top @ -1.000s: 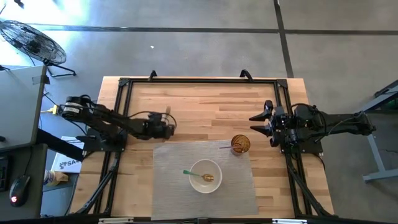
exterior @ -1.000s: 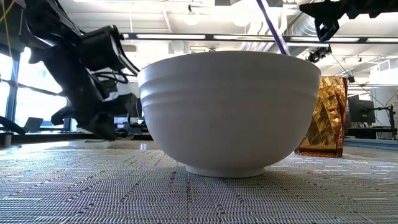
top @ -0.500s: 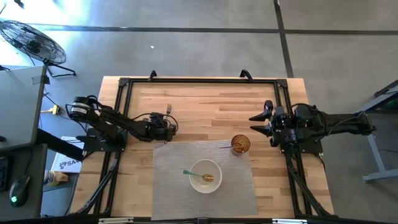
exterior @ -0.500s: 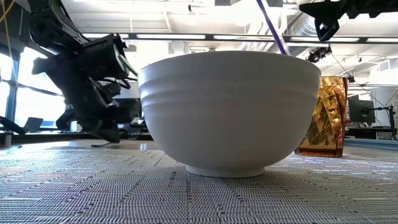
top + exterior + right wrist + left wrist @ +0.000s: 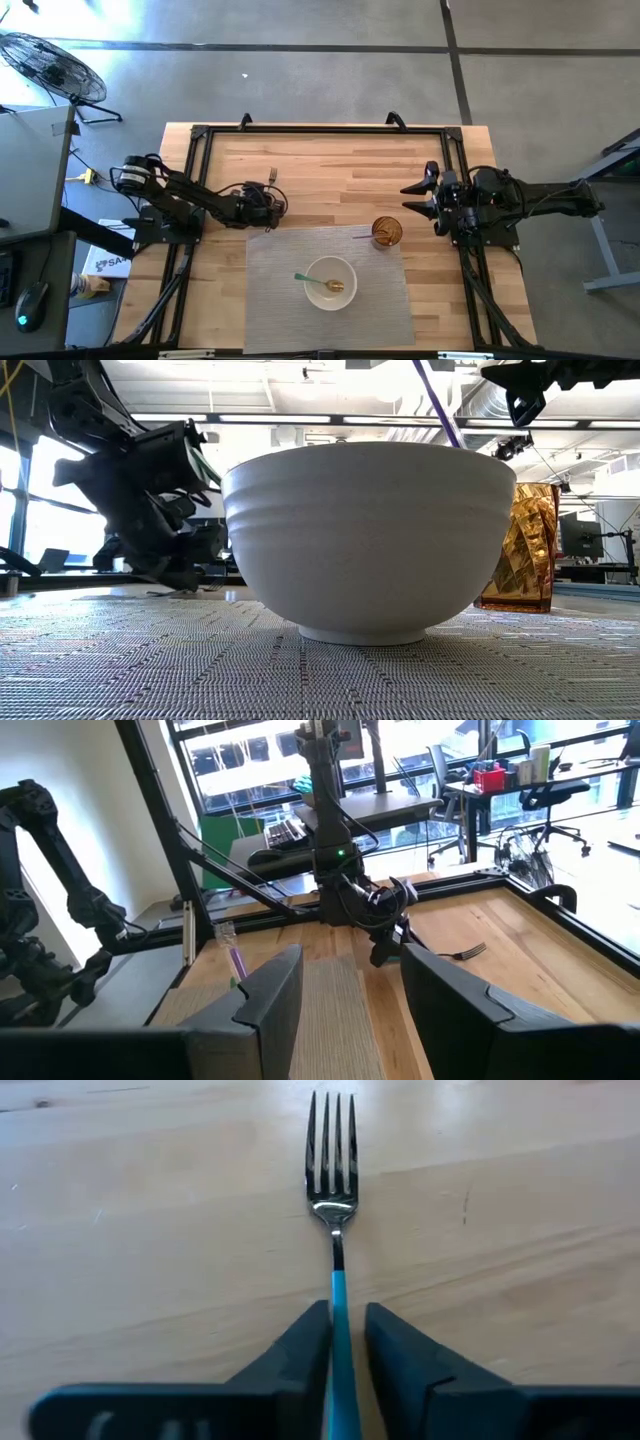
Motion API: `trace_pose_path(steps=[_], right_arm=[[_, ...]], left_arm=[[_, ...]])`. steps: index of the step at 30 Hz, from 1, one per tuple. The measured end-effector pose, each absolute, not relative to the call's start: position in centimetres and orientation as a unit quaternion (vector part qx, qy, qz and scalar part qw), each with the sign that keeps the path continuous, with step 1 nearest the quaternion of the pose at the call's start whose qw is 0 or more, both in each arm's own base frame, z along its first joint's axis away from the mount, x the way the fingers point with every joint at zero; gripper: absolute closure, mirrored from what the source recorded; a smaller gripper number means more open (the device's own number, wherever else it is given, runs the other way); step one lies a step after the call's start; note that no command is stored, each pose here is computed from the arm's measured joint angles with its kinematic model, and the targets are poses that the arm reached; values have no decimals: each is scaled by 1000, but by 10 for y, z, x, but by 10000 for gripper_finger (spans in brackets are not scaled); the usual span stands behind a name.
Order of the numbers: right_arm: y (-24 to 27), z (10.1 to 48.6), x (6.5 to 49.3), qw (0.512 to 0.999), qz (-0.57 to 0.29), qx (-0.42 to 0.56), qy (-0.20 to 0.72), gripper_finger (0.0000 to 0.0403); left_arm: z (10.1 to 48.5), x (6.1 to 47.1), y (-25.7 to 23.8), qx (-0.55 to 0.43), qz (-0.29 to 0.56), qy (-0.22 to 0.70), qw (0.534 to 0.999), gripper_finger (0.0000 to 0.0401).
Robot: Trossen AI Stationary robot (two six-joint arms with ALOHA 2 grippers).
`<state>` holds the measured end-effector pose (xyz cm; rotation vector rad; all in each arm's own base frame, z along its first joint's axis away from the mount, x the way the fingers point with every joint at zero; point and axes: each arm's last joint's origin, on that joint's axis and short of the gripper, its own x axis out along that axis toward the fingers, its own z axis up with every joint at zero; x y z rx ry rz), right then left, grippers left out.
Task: Pick & Place Utensil
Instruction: Put the blue fork into the white bowl on the gray mat
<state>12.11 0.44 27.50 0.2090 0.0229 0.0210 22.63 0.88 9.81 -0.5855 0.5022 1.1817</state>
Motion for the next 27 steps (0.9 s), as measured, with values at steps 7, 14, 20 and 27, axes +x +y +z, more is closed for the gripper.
trace_pose_path(steps=[7, 14, 20, 27], right_arm=[[4, 275, 121, 994, 8, 104, 11, 238], [4, 275, 121, 994, 5, 104, 11, 238], [4, 275, 121, 994, 5, 108, 11, 238], [4, 275, 121, 993, 5, 113, 11, 238]], left_arm=[[101, 229, 10, -250, 552, 202, 770, 271], [93, 232, 11, -220, 565, 187, 773, 268], [76, 237, 11, -212, 572, 180, 771, 268], [74, 238, 11, -213, 573, 177, 771, 307]])
